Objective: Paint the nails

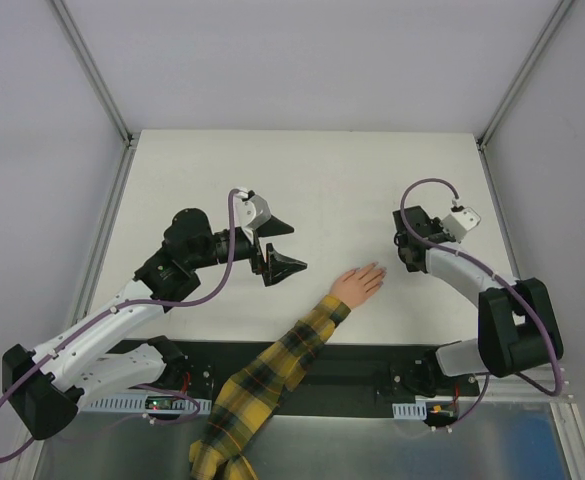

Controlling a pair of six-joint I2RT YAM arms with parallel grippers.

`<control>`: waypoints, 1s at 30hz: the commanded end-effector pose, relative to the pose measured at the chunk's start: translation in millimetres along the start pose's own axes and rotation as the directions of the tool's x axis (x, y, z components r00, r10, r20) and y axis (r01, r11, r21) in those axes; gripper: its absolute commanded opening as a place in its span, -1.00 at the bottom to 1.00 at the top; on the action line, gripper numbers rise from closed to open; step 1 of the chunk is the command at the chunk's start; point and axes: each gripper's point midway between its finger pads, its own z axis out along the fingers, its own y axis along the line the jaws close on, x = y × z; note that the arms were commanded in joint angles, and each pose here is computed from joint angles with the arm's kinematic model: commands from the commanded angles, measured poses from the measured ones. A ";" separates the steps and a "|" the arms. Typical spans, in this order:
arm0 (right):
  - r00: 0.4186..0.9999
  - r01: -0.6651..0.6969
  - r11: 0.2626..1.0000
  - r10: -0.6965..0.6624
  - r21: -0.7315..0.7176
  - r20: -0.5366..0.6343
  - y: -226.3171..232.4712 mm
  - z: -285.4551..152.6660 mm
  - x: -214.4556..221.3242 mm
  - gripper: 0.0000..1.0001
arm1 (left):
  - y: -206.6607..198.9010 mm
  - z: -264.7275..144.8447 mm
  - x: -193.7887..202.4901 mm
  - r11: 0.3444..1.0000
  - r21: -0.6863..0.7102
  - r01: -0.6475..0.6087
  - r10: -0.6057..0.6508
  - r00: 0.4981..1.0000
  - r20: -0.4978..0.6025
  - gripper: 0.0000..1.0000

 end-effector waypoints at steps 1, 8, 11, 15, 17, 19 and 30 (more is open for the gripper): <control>0.999 -0.043 0.999 0.043 0.029 0.010 9.5 0.2 -4.5 -0.99 | -6.0 -4.4 -28.4 0.999 0.012 -0.041 0.039 0.996 0.084 0.79; 0.999 -0.002 0.999 0.000 0.050 0.039 16.8 -4.3 -9.2 -0.85 | -6.5 -2.2 -26.8 0.999 0.022 -0.024 0.023 0.996 0.083 0.80; 0.999 0.014 0.998 -0.016 0.068 0.031 17.2 -5.1 -8.2 -0.78 | -6.1 -2.4 -26.9 0.999 0.019 -0.025 0.023 0.996 0.084 0.80; 0.999 0.042 0.996 -0.043 0.076 0.015 17.5 -8.5 -7.2 -0.78 | -6.5 -2.5 -28.0 0.999 0.020 -0.026 0.024 0.996 0.089 0.80; 0.998 0.058 0.995 -0.058 0.078 0.008 17.6 -10.2 -5.7 -0.78 | -7.1 -2.8 -28.3 0.999 0.022 -0.025 0.023 0.996 0.090 0.80; 0.998 0.055 0.995 -0.056 0.079 0.012 17.8 -11.8 -5.2 -0.78 | -6.4 -3.2 -28.2 1.000 0.019 -0.025 0.023 0.996 0.091 0.80; 0.998 0.055 0.997 -0.056 0.059 0.007 28.7 -18.3 14.6 -0.82 | -9.5 -6.0 -32.6 0.999 0.021 -0.031 0.029 0.994 0.108 0.80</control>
